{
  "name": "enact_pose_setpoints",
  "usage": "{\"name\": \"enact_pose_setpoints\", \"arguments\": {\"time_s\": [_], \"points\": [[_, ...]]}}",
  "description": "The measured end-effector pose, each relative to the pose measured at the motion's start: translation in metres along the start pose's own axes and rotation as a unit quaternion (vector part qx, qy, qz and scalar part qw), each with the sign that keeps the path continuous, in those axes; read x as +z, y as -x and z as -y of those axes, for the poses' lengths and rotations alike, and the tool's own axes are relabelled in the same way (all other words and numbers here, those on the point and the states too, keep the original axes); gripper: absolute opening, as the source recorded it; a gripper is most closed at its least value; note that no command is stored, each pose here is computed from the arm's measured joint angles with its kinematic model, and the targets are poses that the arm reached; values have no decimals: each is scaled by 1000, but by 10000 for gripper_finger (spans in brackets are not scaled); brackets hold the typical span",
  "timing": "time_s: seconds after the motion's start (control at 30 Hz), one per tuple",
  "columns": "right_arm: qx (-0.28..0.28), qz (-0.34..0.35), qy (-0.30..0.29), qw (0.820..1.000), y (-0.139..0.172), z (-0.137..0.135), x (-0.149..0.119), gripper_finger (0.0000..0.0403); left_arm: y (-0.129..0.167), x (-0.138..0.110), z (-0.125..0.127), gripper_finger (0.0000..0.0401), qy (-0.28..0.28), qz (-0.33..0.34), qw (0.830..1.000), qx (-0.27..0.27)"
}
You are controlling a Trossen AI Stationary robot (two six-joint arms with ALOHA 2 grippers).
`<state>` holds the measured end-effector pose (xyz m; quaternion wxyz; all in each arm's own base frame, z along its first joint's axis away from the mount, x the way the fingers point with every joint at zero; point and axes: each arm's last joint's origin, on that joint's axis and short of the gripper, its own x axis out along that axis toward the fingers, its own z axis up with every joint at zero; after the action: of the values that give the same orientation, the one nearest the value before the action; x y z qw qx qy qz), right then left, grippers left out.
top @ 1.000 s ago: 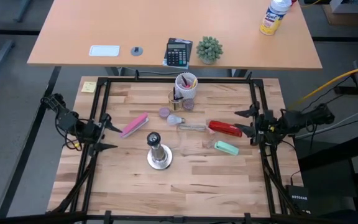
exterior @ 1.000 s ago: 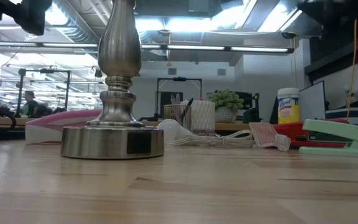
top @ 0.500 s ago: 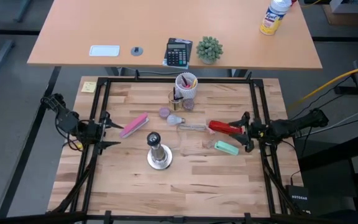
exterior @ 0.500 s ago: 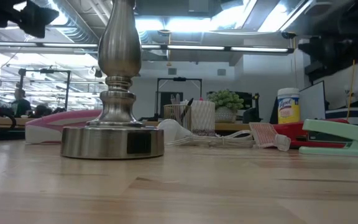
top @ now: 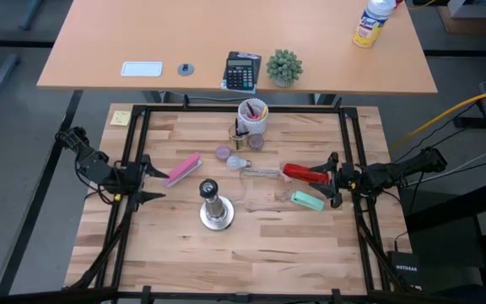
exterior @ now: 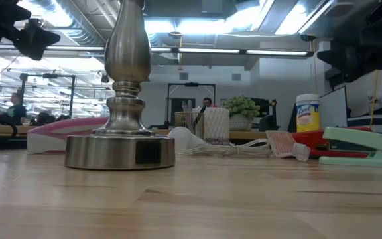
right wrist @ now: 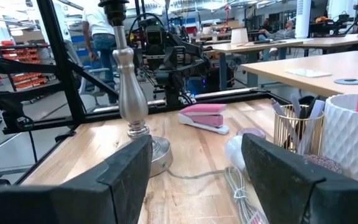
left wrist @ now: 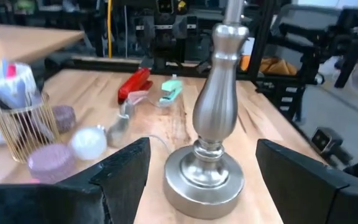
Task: Screw lightbulb
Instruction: Return to Home Position
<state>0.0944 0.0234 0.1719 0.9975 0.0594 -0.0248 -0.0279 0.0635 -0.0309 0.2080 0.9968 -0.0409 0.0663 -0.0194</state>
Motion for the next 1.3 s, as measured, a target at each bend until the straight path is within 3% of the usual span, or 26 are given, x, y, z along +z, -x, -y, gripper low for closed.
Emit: {"name": "enact_pose_setpoints", "arguments": {"time_s": [0.13,0.33,0.7,1.3], "points": [[0,-1,0,1000,0,0,0,253,0,0,0,285,32,0,999,0],[-1,-2,1,1000,0,0,-1,253,0,0,0,285,33,-2,999,0],[-2,-15,7,1000,-1,0,-3,253,1,-20,-7,285,-42,-91,994,35],[-8,-151,67,986,-14,-4,-31,253,-3,-19,-21,285,-9,-88,986,144]]}}
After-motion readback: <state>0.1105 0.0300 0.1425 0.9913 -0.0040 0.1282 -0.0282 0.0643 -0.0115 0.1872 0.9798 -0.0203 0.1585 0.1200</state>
